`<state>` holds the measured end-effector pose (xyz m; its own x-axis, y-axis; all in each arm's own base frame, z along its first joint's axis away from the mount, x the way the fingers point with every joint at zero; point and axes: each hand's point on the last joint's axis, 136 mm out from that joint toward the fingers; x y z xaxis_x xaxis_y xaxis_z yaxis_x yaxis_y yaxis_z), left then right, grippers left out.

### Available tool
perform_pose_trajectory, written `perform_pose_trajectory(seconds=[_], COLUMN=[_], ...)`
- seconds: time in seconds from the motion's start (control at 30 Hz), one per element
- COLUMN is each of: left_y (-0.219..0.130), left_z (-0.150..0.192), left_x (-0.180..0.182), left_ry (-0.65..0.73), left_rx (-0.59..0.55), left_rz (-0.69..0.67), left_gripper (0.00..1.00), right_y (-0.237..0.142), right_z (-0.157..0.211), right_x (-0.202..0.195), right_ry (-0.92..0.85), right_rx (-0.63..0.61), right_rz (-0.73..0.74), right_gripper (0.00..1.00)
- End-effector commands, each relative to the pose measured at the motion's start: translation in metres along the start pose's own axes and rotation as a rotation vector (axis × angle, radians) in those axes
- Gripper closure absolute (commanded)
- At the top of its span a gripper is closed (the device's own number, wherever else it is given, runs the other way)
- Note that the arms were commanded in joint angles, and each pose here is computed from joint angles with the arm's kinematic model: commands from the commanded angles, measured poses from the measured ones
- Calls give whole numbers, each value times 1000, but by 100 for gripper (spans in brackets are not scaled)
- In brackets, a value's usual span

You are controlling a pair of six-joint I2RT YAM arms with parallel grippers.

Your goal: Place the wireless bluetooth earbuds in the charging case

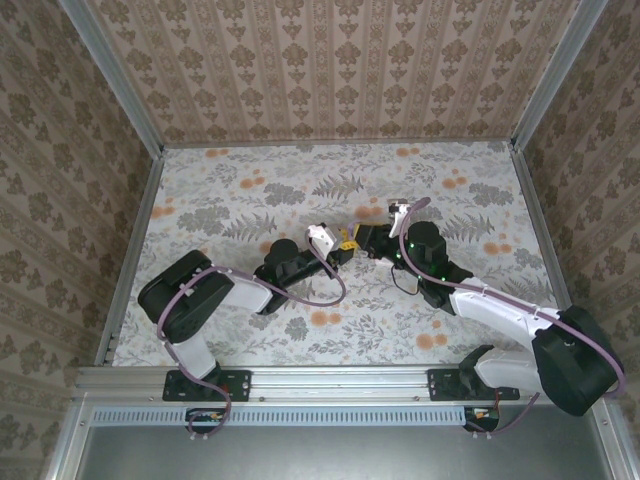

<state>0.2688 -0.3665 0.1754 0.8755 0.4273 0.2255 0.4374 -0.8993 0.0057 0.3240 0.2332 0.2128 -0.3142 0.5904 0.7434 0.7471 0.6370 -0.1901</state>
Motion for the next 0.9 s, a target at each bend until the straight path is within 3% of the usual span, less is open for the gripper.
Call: perform_pose_trajectory(seconds=[0.0,0.87], left_y=[2,0], left_z=[-35,-41], left_x=[6,12], left_ry=[8,19], left_rx=[-99,-108], left_rz=[-16,-47], left_gripper=[98,98], right_y=[2,3], right_z=[1,17], right_x=[5,9], right_ry=[11,39], right_rx=[-7,66], right_rz=[-25,-58], right_gripper=[77,77])
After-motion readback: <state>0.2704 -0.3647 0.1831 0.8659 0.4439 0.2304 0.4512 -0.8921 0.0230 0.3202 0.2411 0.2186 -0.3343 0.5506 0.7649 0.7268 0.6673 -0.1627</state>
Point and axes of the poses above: each hand's point on the last joint's axis, 136 mm out from that joint toward the fingers, its own y axis out along the fingers, its own x axis along the line the jaws close on, z = x × y, and after that the axes turned 11 degrees about y, right-handed
